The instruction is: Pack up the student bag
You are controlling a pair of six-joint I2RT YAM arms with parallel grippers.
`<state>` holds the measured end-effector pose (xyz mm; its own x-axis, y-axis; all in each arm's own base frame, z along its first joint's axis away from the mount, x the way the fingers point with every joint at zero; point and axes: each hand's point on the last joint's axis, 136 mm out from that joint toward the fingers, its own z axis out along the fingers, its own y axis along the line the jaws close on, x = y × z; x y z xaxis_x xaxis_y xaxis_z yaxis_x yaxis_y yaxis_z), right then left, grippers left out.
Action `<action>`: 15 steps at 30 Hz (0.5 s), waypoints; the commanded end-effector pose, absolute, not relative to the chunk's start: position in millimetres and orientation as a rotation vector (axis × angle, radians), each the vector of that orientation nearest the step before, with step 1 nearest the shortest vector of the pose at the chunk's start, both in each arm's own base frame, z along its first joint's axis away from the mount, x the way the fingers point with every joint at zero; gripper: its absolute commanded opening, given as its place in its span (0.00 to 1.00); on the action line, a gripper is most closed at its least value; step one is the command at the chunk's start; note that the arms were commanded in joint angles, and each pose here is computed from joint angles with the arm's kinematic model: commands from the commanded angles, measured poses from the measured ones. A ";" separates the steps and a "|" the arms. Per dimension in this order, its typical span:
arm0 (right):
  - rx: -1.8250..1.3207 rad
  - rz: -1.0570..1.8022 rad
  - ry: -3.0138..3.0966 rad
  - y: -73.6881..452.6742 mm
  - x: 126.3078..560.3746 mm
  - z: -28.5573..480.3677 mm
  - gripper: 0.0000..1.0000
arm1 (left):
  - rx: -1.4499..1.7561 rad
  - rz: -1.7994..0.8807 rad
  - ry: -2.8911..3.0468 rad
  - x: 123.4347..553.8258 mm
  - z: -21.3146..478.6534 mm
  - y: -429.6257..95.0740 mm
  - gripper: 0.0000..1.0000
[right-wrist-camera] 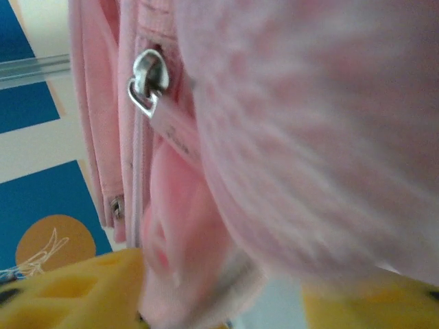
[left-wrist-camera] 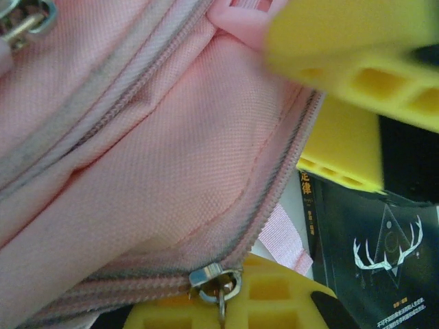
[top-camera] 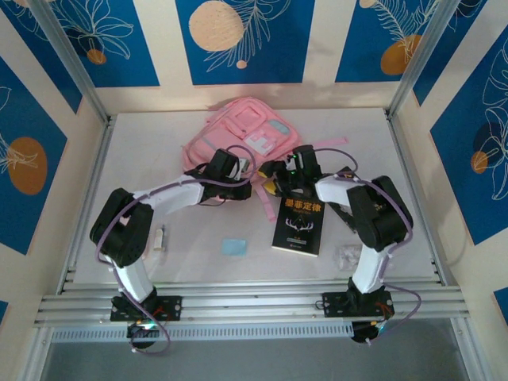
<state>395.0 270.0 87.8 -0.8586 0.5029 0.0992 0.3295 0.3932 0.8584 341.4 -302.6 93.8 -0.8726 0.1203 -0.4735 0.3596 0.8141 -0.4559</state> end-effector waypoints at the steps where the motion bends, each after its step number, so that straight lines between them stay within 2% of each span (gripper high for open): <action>1: 0.745 1.536 2.442 287.3 404.8 88.6 0.36 | 0.374 -0.822 2.497 336.4 119.2 -309.8 0.00; 3: 0.778 1.532 2.421 282.6 407.8 83.1 0.09 | 0.367 -0.802 2.499 335.7 118.1 -306.4 0.00; 4: 0.793 1.523 2.402 277.5 409.6 82.3 0.00 | 0.361 -0.776 2.506 335.4 115.8 -302.5 0.00; 11: 0.754 1.400 2.355 241.6 422.0 94.3 0.00 | 0.347 -0.430 2.707 325.3 69.8 -236.3 0.00; 15: 0.740 1.346 2.352 228.1 428.2 96.2 0.00 | 0.297 -0.323 2.806 316.4 57.2 -195.3 0.00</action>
